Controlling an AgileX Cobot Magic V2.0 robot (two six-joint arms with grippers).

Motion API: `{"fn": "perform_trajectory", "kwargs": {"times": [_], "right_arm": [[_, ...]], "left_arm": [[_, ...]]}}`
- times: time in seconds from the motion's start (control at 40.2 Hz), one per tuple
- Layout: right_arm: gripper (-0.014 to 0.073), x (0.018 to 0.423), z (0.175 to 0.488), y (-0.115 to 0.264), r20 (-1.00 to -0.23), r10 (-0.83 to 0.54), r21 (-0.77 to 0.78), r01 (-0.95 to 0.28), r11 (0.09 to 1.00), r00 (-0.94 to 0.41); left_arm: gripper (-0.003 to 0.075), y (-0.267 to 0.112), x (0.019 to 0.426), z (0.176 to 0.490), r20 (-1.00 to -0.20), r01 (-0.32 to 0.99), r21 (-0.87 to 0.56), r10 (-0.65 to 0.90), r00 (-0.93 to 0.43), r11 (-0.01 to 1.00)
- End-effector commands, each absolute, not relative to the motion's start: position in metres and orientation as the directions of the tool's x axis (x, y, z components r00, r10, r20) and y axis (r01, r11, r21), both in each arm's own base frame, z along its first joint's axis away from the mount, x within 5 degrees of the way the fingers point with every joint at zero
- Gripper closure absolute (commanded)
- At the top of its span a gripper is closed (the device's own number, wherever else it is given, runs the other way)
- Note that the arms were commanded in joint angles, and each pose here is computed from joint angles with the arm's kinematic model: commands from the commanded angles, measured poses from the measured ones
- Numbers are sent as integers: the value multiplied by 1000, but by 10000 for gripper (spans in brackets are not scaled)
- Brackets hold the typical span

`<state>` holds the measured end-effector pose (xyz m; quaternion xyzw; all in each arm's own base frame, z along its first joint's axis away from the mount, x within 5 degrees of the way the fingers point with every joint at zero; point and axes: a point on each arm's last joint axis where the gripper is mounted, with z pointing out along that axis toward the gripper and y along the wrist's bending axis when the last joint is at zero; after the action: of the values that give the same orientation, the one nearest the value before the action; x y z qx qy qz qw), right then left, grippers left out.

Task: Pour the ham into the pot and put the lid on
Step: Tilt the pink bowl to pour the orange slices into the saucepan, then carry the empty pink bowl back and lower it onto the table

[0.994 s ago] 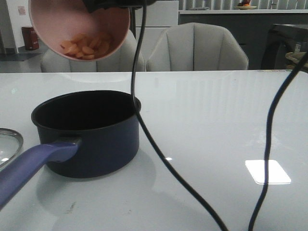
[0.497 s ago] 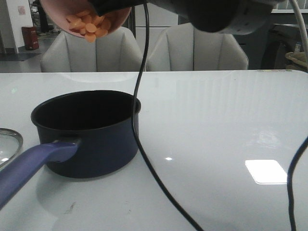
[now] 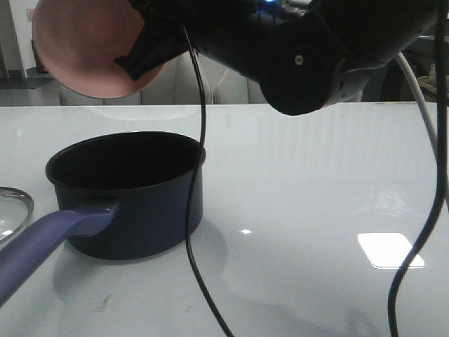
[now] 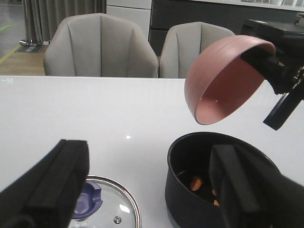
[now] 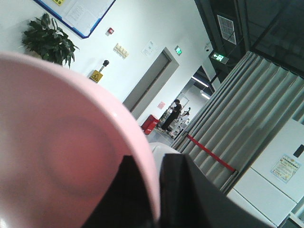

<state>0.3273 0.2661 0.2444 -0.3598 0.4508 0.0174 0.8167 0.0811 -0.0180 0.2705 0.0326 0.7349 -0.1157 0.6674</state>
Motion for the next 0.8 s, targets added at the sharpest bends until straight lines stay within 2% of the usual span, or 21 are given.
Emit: {"fn": "perform_trajectory", "kwargs": {"times": [0.0, 0.075, 0.124, 0.224, 0.323, 0.547, 0.771], "right_arm": [[456, 316, 292, 257, -635, -178, -508, -233, 829, 752], [456, 316, 297, 254, -668, -152, -464, -248, 850, 728], [456, 317, 301, 252, -737, -124, -398, -277, 875, 665], [456, 319, 310, 243, -876, -108, -286, -325, 901, 470], [456, 316, 321, 235, -947, -97, -212, -369, 905, 307], [456, 297, 343, 213, -992, -126, -122, -468, 875, 23], [456, 288, 350, 180, -967, -164, -30, -552, 833, -196]], "left_arm": [[146, -17, 81, 287, -990, 208, -139, -140, -9, 968], [146, -17, 81, 287, -990, 208, -139, -140, -9, 968], [146, -17, 81, 287, -990, 208, -139, -140, -9, 968], [146, -17, 81, 287, -990, 208, -139, -140, -9, 968], [146, -17, 81, 287, -990, 208, -139, -140, -9, 968], [146, -17, 81, 287, -990, 208, -139, -140, -9, 968], [146, -17, 81, 287, -990, 208, -139, -140, -9, 968]]}}
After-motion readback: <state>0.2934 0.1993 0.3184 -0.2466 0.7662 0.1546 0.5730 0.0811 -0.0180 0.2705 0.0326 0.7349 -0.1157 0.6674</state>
